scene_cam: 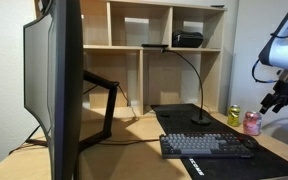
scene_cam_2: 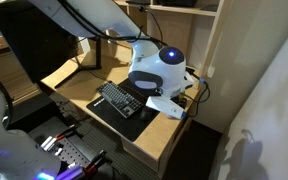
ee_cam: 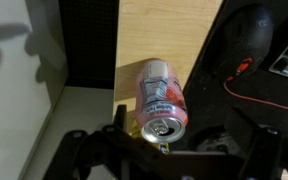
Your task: Move the pink can backward
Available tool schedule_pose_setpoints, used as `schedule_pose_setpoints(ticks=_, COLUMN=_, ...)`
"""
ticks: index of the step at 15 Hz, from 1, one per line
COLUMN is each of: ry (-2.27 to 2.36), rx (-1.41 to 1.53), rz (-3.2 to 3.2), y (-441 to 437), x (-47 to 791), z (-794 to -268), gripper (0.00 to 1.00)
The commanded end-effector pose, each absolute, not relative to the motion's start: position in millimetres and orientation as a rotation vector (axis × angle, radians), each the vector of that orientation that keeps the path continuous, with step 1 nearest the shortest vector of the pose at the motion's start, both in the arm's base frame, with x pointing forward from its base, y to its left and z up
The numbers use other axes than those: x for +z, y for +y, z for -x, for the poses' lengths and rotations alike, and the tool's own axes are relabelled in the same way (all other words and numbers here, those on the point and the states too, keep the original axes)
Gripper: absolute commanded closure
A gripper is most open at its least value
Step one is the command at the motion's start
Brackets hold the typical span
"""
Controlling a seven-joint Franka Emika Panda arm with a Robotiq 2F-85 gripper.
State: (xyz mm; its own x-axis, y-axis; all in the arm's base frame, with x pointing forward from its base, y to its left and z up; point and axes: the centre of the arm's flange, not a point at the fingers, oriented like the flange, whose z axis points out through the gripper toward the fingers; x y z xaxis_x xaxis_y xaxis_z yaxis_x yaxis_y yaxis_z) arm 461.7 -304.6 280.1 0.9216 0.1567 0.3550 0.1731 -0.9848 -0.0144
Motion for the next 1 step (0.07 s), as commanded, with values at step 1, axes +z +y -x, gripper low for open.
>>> schedule_pose_setpoints(ticks=1, ry=-0.259, rx=-0.579, rz=3.033, y=-303.9, x=291.9, z=-457.8, gripper=0.0)
